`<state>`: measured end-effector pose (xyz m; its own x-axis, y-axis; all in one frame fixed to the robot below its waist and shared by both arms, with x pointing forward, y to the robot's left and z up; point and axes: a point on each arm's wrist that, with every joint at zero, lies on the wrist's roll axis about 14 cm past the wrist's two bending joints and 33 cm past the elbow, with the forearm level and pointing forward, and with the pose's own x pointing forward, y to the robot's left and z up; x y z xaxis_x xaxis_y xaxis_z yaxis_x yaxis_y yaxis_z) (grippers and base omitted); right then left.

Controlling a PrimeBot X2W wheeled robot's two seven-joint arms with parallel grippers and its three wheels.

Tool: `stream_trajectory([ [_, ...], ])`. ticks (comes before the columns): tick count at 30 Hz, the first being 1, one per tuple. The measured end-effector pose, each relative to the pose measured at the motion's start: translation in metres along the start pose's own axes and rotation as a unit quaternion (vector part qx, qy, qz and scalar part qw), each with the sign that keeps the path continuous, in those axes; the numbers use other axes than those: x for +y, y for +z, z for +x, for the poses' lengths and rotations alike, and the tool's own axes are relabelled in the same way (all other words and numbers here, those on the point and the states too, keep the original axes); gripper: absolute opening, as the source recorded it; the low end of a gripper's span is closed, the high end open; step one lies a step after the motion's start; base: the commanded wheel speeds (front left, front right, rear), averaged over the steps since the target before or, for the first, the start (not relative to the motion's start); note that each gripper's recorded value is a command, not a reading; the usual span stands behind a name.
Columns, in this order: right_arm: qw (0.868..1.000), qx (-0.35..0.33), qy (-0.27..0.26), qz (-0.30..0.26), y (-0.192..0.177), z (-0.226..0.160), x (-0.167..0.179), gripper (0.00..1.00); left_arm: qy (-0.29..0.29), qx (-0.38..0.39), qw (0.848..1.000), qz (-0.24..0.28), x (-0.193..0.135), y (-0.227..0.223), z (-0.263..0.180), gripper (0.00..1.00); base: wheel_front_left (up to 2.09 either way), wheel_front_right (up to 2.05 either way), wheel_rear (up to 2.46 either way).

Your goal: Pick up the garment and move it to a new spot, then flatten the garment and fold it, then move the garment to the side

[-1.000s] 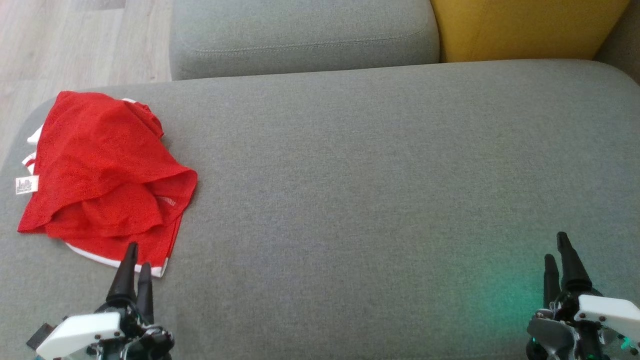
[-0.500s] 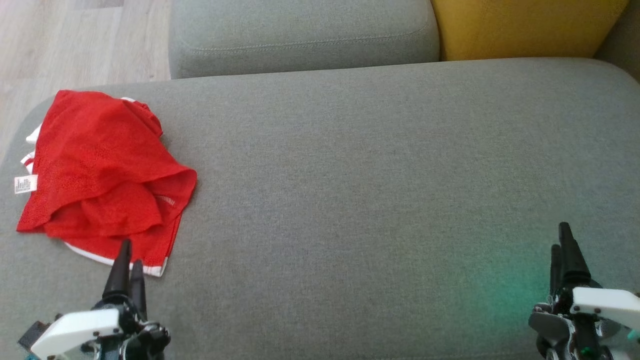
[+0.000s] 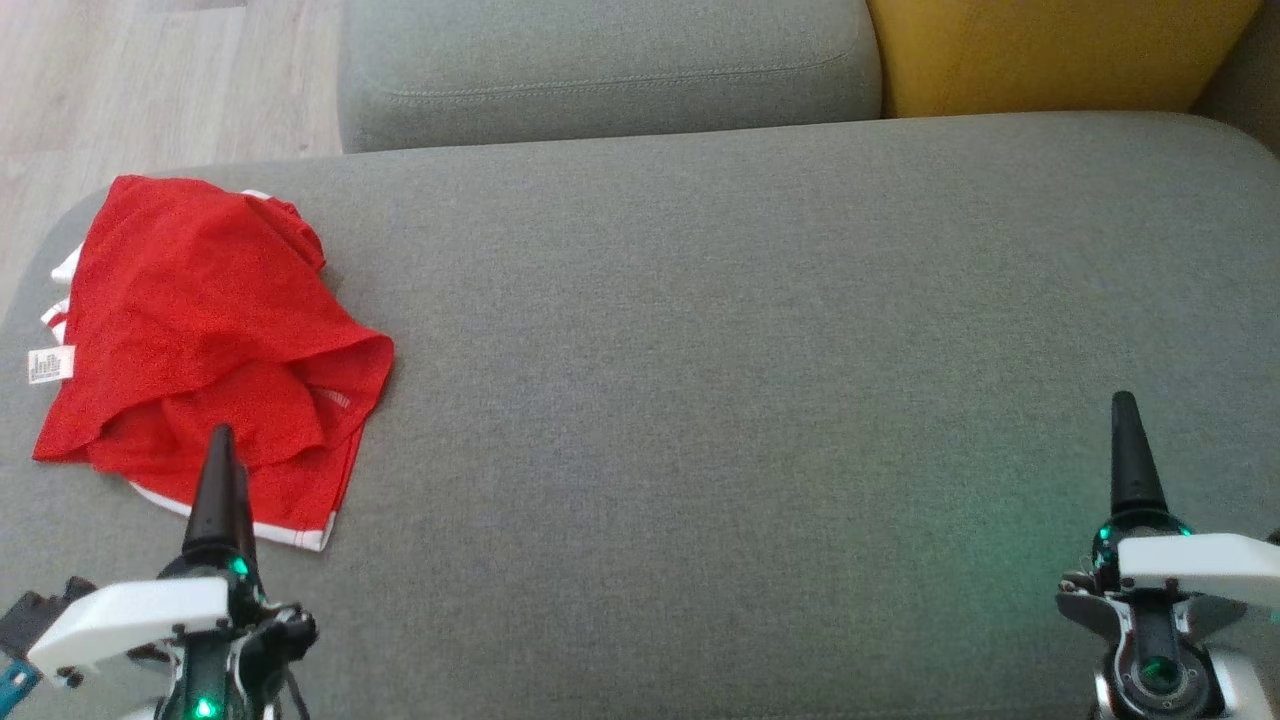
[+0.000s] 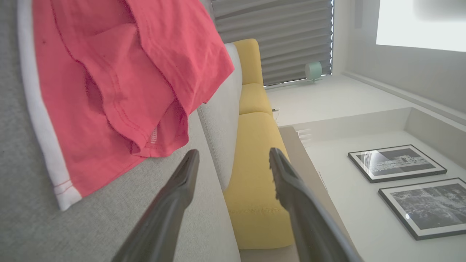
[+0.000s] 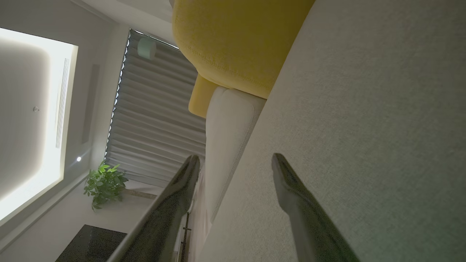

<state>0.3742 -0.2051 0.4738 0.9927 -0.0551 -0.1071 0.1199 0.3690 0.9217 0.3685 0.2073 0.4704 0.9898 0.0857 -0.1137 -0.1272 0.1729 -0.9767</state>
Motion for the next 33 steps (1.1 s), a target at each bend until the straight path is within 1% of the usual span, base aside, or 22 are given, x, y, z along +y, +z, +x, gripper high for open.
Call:
stream_trajectory([
  [8,0.996,0.004,0.024,-0.088,-0.005,0.003,0.015,1.0,-0.03,-0.006,0.997,0.07,-0.023,0.001,0.003,1.0,0.0,0.0,0.0],
  [14,0.986,0.009,0.042,-0.161,-0.01,0.006,0.027,1.0,-0.042,0.001,0.991,0.125,-0.034,-0.009,0.004,1.0,0.0,0.0,0.0],
  [15,0.986,0.009,0.042,-0.161,-0.01,0.006,0.027,1.0,-0.042,0.001,0.991,0.125,-0.034,-0.009,0.004,1.0,0.0,0.0,0.0],
  [19,0.978,0.014,0.051,-0.204,-0.015,0.005,0.03,1.0,-0.049,0.006,0.985,0.164,-0.039,-0.016,0.003,1.0,0.0,0.0,0.0],
  [28,0.956,0.01,0.064,-0.287,-0.018,0.005,0.036,1.0,-0.075,0.014,0.965,0.252,-0.054,-0.032,0.003,1.0,0.0,0.0,0.0],
  [32,0.948,0.011,0.073,-0.311,-0.022,0.004,0.04,1.0,-0.084,0.019,0.954,0.288,-0.058,-0.04,0.003,1.0,0.0,0.0,0.0],
  [33,0.943,0.009,0.076,-0.324,-0.023,0.004,0.041,1.0,-0.09,0.019,0.946,0.309,-0.06,-0.043,0.002,1.0,0.0,0.0,0.0],
])
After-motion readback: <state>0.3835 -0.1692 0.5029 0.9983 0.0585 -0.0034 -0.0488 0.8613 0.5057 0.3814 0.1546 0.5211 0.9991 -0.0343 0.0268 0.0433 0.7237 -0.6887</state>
